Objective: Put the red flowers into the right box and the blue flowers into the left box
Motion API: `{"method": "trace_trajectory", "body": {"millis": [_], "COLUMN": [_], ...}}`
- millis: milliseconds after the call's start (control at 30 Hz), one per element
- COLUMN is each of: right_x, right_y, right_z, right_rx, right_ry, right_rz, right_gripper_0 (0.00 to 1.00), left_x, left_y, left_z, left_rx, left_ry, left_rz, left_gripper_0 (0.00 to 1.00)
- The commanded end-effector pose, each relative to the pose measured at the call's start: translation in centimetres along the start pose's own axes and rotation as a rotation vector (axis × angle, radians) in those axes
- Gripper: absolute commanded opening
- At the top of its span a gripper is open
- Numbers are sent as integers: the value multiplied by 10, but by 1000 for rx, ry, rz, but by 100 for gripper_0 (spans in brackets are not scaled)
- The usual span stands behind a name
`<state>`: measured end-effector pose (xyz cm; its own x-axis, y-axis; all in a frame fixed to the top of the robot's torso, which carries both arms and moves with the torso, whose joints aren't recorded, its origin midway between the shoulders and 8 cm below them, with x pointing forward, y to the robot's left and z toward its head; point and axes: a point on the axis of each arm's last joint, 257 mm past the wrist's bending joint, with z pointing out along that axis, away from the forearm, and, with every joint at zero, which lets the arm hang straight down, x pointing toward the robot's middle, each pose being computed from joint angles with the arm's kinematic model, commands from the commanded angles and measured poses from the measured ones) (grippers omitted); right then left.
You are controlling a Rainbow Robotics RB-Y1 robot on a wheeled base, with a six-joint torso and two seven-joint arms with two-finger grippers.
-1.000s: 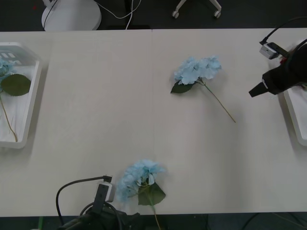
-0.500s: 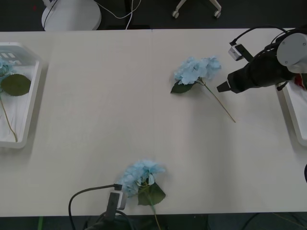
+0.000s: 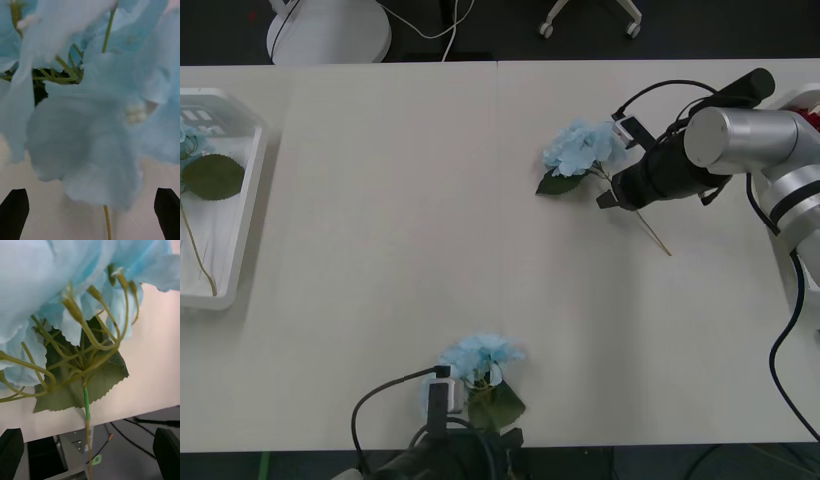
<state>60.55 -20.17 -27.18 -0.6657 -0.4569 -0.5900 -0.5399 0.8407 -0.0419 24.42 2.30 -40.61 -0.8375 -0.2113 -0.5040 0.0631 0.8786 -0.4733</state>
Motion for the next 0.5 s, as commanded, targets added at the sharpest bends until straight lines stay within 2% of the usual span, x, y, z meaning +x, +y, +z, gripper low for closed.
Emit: {"method": "trace_trajectory", "body": {"millis": [33,267,367,467,500], "right_x": [-41,-44,-44,-42,-42], "right_y": [15,24,27,30,30], "right_z": [0,13,15,18,18], "right_rx": [10,14,15,18,20], "right_ry": [-63,-82,-78,-70,-70], "right_rz": [-37,-38,-46,-61,-65], "right_gripper_0": [97,97,88,57,41], "left_x": [-12,-30,-35,-41,-43], "left_y": [-31,-35,-35,-36,-36], "left_z": [12,34,39,40,41], "left_rx": [48,31,26,27,29], "left_ry": [-37,-85,-94,-104,-108], "left_rz": [-4,-25,-22,-21,-17], "left_gripper_0": [100,100,100,100,100]}}
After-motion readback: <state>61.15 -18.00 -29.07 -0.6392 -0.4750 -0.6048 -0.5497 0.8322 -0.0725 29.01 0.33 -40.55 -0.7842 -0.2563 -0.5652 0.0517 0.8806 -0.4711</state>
